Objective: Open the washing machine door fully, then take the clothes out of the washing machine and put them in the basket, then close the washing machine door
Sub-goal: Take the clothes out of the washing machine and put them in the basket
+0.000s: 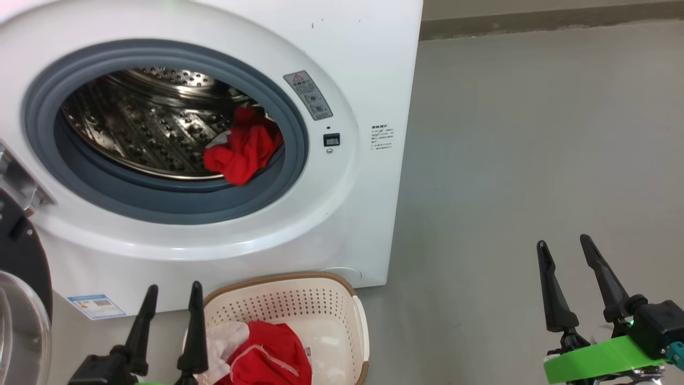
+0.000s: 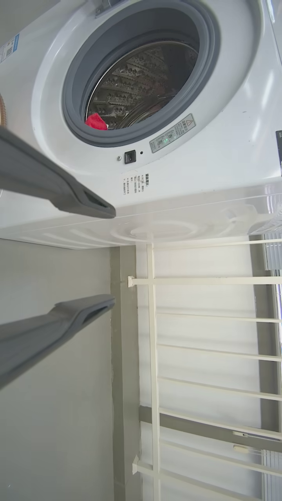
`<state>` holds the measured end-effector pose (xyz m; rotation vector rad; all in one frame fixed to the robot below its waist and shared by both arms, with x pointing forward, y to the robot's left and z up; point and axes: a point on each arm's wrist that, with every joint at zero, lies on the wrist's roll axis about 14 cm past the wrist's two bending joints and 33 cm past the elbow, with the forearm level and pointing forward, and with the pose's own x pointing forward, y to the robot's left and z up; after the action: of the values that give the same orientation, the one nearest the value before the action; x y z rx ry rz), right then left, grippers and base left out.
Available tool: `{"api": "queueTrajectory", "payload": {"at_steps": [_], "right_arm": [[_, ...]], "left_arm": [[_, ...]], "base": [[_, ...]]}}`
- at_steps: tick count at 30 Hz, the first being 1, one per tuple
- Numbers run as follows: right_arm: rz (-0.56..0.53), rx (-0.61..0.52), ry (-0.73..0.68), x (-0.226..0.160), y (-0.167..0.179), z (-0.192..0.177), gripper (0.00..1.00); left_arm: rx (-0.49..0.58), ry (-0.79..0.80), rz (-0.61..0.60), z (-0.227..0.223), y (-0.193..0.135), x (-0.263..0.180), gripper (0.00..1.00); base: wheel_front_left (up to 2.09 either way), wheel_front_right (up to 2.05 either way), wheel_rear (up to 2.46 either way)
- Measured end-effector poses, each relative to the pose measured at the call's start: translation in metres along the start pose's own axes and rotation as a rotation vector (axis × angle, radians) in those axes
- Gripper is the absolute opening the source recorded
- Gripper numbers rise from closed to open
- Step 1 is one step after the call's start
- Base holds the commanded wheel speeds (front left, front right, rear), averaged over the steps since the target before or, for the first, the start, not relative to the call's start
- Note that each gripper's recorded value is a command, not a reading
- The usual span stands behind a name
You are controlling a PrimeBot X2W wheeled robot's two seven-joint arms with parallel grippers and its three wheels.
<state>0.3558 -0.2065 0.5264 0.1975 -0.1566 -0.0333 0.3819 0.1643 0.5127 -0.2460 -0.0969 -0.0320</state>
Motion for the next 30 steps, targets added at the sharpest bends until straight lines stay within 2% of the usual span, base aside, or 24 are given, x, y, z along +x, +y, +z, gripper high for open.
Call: {"api": "queueTrajectory", "payload": {"at_steps": [30], "right_arm": [[0.018, 0.004, 0.013, -0.0029, 0.0063, -0.0041, 1.00]], "left_arm": [[-0.028, 0.025, 0.018, -0.0063, 0.0015, -0.0068, 1.00]], "base": [[0.00, 0.00, 0.00]]}}
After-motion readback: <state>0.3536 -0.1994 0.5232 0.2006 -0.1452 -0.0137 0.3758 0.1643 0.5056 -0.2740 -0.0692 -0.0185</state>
